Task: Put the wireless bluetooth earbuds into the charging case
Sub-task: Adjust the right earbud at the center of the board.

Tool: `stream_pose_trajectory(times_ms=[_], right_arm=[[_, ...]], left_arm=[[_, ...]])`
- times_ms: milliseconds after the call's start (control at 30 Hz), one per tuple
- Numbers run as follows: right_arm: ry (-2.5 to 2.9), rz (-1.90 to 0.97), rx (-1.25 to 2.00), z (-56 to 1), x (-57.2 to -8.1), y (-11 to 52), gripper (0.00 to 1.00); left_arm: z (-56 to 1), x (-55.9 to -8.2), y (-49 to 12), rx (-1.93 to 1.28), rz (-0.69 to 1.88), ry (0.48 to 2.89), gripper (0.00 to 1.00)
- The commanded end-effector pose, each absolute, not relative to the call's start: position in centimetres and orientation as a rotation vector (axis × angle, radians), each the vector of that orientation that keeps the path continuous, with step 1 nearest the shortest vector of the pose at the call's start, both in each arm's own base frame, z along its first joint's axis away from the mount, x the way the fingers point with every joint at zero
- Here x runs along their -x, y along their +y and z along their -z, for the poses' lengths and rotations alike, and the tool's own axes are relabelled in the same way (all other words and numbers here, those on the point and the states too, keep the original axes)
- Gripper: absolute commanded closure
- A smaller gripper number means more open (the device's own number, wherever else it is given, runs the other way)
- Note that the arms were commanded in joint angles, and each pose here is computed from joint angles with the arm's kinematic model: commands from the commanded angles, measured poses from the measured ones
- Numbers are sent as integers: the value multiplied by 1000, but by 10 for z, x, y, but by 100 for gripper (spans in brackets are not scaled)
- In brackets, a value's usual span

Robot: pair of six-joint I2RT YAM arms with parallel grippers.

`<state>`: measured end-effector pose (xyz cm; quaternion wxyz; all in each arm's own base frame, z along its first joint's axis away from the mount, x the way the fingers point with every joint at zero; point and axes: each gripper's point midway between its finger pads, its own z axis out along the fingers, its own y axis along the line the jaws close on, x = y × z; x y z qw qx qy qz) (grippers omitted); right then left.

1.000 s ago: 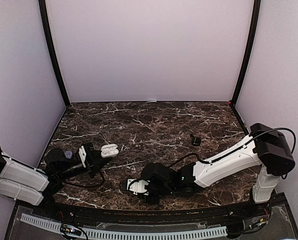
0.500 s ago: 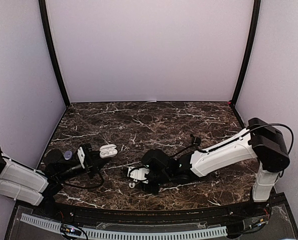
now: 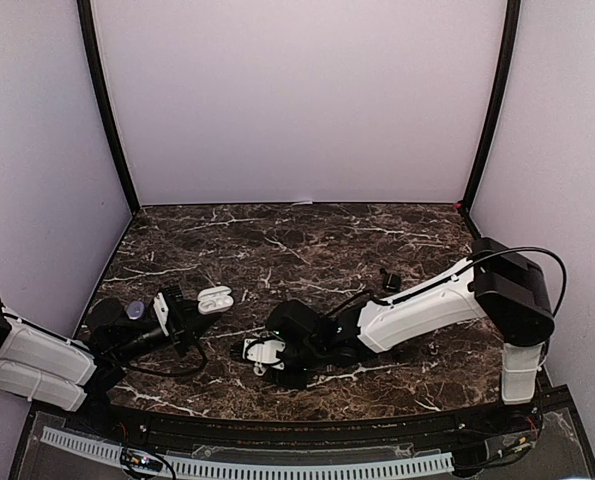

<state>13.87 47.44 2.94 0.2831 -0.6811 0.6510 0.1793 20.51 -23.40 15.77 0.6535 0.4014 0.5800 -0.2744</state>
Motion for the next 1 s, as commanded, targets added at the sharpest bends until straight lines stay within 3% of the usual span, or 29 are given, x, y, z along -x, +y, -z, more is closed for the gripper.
stream_pose_trajectory(times_ms=[0, 533, 967], right_arm=[[1740, -488, 1825, -28, -143, 480, 68], [1752, -467, 1804, -24, -154, 485, 68], [1734, -472, 1727, -34, -163, 494, 83]], left_arm=[[-161, -204, -230, -902, 609, 1296, 100], [-161, -205, -230, -901, 604, 1299, 100], [-160, -205, -231, -903, 611, 1298, 100]])
